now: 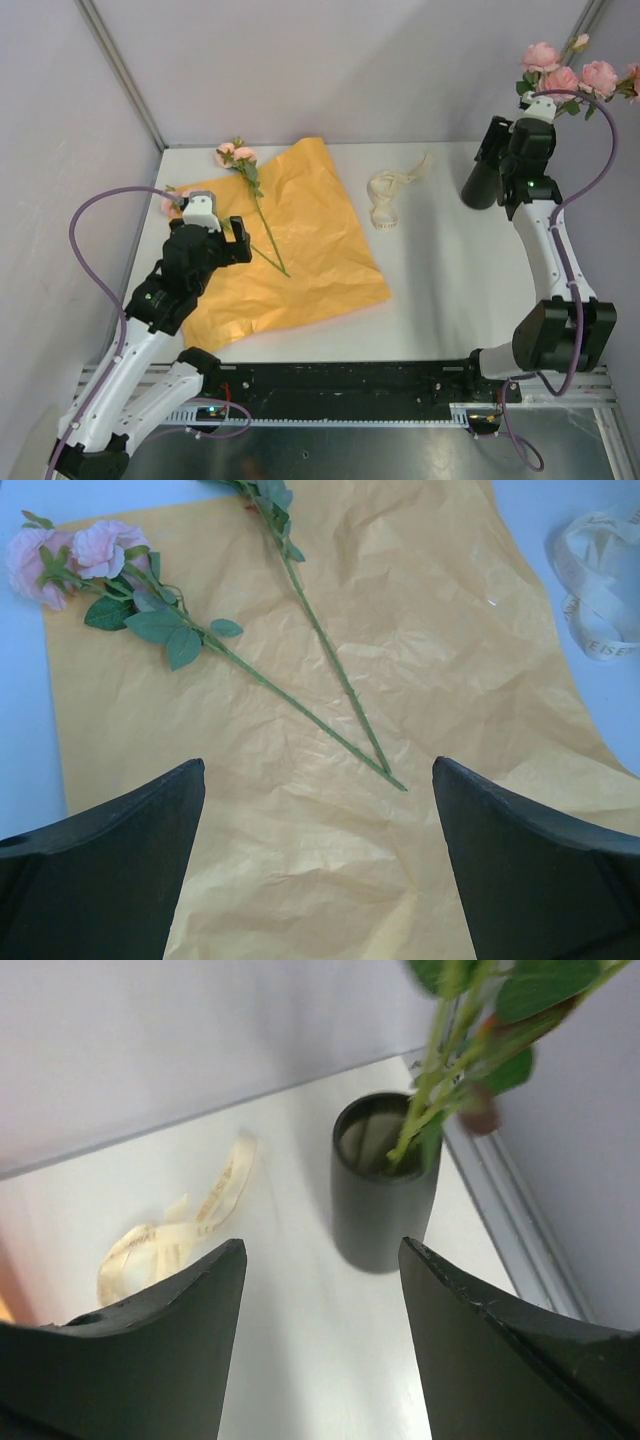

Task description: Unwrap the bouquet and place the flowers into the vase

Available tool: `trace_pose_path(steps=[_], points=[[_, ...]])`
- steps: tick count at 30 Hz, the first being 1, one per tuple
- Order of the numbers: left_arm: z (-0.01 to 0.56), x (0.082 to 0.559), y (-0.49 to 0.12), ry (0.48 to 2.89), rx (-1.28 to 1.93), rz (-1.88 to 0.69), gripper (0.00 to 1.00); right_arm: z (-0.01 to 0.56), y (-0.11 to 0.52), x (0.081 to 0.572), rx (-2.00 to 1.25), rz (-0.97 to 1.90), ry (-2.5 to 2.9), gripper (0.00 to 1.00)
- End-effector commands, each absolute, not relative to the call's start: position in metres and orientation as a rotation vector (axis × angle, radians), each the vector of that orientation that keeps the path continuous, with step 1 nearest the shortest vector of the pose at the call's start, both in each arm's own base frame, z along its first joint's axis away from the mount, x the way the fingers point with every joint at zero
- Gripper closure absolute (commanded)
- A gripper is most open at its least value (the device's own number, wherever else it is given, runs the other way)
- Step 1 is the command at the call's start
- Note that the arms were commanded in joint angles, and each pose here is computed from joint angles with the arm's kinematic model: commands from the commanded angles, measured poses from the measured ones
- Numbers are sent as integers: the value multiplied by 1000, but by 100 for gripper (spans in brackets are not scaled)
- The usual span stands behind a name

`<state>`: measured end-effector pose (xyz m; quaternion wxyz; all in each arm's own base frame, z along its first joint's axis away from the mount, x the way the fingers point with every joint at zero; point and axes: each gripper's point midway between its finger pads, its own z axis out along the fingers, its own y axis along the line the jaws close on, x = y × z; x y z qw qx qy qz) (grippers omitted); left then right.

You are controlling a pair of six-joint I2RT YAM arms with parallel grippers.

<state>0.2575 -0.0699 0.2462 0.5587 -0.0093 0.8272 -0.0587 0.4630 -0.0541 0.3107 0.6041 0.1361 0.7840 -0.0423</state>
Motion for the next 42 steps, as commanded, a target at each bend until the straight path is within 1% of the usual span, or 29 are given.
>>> trace_pose_path(steps=[1,4,7,11,15,17,19,22,26,30,34,36,42], points=[[238,265,-60,1962,-132,-85,0,324,-38,425,344,-93,1817,32],[227,268,-59,2013,-178,-52,0,326,-7,406,282,-57,1818,33],[217,274,-66,2083,-204,-74,1,332,20,384,230,-3,1788,33],[211,282,-85,2158,-224,-212,2,337,57,356,209,187,1787,34],[209,299,-89,2196,-341,-285,4,335,95,332,115,342,1787,35],[204,308,-88,2224,-429,-337,7,328,114,322,54,397,1779,36],[196,317,-86,2246,-516,-365,13,320,127,313,16,430,1780,37],[180,332,-71,2249,-655,-322,19,312,140,302,-11,459,1791,37],[158,353,-57,2257,-814,-297,20,310,154,291,-24,511,1795,38],[133,373,-38,2249,-968,-221,24,313,174,279,-53,580,1788,38],[107,391,-22,2228,-1112,-198,29,319,190,271,-79,623,1764,39],[95,401,-17,2225,-1160,-193,30,322,198,269,-90,639,1752,39],[72,423,-12,2238,-1203,-173,39,328,215,264,-122,677,1724,40]])
